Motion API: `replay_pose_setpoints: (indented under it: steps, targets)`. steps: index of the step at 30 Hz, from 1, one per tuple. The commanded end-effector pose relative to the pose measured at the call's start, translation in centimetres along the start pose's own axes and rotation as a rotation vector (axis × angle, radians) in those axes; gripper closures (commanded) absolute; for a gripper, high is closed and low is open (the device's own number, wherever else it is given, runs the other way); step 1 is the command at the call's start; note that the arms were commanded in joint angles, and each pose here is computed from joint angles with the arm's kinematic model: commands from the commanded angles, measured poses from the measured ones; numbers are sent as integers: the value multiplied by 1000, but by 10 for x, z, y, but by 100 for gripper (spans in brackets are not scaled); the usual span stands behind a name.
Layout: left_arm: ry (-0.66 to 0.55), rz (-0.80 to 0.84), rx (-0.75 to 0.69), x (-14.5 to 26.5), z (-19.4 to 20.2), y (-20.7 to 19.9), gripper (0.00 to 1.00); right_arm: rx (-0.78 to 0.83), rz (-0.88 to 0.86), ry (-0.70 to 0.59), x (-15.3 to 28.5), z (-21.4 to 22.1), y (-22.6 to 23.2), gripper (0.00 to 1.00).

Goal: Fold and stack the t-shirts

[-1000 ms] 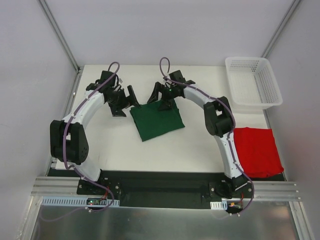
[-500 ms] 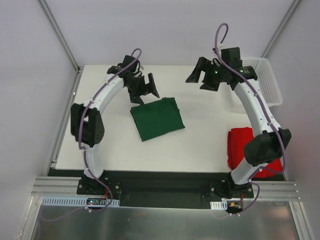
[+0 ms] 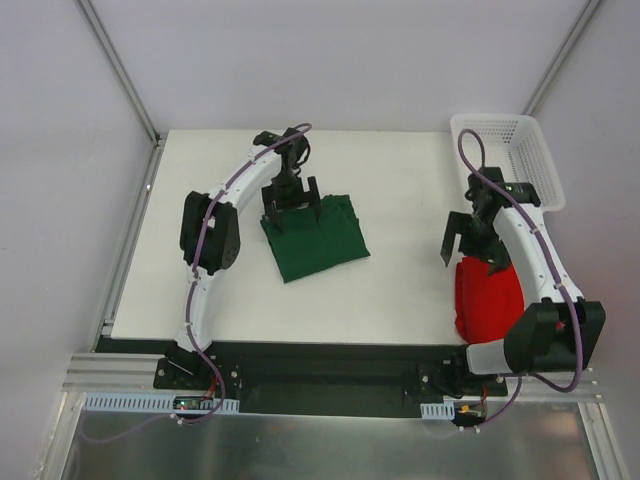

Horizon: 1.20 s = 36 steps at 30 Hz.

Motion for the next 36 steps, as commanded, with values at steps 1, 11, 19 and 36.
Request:
replay_pose_setpoints:
  steps: [1, 11, 19, 36]
  targets:
    - [6, -66, 12, 7, 18, 4, 1, -75, 169, 56, -5, 36, -39, 4]
    - [36, -67, -51, 0, 42, 2, 1, -397, 279, 160, -29, 80, -89, 4]
    - [49, -123, -80, -6, 59, 23, 1, -838, 235, 133, -24, 67, -92, 4]
    - [43, -124, -103, 1, 75, 34, 1, -1392, 356, 2, -53, 30, -121, 4]
Point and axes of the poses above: each gripper's point midway between its finger pads, its own x axis back along the fingers, its own y axis along the line the jaws close on, z = x × y, the point moved 5 cm from there along x, back along the fingers, and after that the axes turned 9 degrees about x, right-handed, at the moved point
